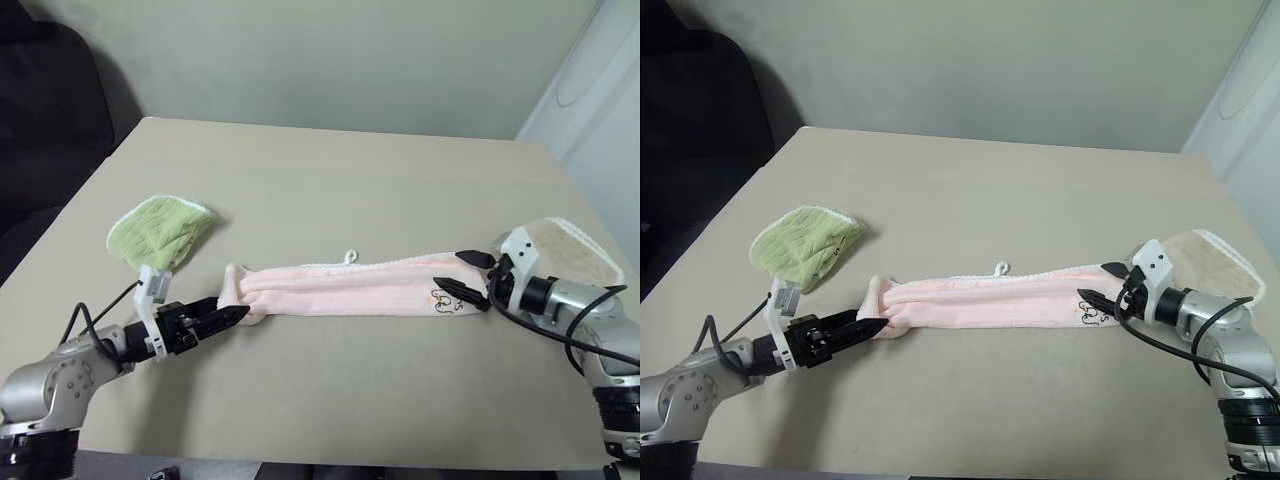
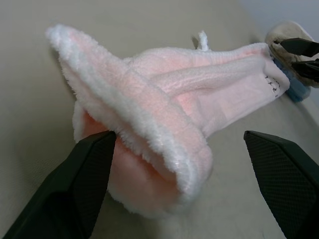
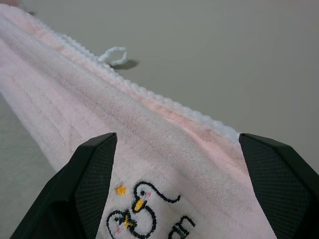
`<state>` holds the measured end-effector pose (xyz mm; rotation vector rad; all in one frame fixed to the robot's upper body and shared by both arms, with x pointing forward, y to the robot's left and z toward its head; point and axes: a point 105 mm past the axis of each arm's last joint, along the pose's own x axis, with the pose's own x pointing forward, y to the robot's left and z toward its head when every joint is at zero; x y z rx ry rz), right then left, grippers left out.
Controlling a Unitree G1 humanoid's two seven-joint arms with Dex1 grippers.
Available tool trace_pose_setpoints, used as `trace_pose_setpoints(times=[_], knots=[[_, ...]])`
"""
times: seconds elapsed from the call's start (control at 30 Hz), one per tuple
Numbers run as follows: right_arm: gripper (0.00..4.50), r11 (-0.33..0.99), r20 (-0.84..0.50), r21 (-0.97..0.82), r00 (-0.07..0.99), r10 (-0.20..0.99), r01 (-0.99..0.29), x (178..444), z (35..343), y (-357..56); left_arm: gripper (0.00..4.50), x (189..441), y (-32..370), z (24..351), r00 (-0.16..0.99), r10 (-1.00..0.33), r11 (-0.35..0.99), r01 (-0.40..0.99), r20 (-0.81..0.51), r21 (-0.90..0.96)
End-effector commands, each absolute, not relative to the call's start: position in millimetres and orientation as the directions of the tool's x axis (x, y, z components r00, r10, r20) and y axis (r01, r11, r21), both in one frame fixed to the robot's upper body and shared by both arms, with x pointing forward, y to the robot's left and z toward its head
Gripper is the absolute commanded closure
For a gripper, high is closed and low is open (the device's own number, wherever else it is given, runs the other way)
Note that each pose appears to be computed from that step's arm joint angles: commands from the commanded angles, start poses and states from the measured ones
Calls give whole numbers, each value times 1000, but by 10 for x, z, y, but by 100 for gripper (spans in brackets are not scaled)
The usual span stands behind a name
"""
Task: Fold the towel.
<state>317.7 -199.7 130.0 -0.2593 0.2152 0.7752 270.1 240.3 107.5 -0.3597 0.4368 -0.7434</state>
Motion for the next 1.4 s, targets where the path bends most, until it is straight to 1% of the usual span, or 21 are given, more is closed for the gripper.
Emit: trace_pose_setpoints(times=[0.03,0.1,0.13,0.23,0.33,0.4,0.47,0.6,0.67,0.8,1.07,1.23,1.4], knots=[[37,669,-292,-200,695,657,-716,3205,1284,-1949,41,2738,2452,1159,659,-712,688,587,-241,-428],[37,654,-323,-210,683,655,-727,3201,1190,-1936,92,2757,2471,1183,666,-710,688,587,-229,-428],[37,655,-338,-206,681,649,-727,3207,1146,-1940,133,2767,2484,1200,670,-708,688,585,-222,-429],[37,666,-359,-190,682,637,-721,3227,1050,-1947,239,2759,2503,1251,673,-711,686,597,-206,-416],[94,666,-372,-168,673,640,-727,3212,991,-1946,348,2716,2501,1257,665,-716,687,616,-213,-385],[165,673,-391,-160,672,629,-723,3209,922,-1963,423,2688,2520,1253,667,-714,690,616,-215,-381],[231,681,-406,-149,672,620,-717,3213,863,-1980,424,2673,2544,1250,673,-707,696,609,-216,-380],[385,686,-433,-134,665,608,-715,3209,764,-1986,424,2656,2619,1197,691,-683,720,582,-237,-378],[447,686,-446,-126,659,606,-717,3201,707,-1982,424,2658,2670,1157,705,-663,738,559,-251,-378],[447,687,-462,-120,653,600,-716,3193,621,-1969,424,2698,2768,1145,741,-624,766,519,-247,-379],[447,697,-467,-130,664,584,-705,3209,595,-2001,424,2634,2871,1165,733,-628,769,531,-262,-357],[447,708,-418,-136,688,593,-693,3238,707,-1998,424,2548,2821,1143,693,-662,745,570,-284,-346],[447,719,-351,-152,717,602,-678,3247,942,-2063,424,2547,2825,1157,700,-659,747,570,-275,-341]])
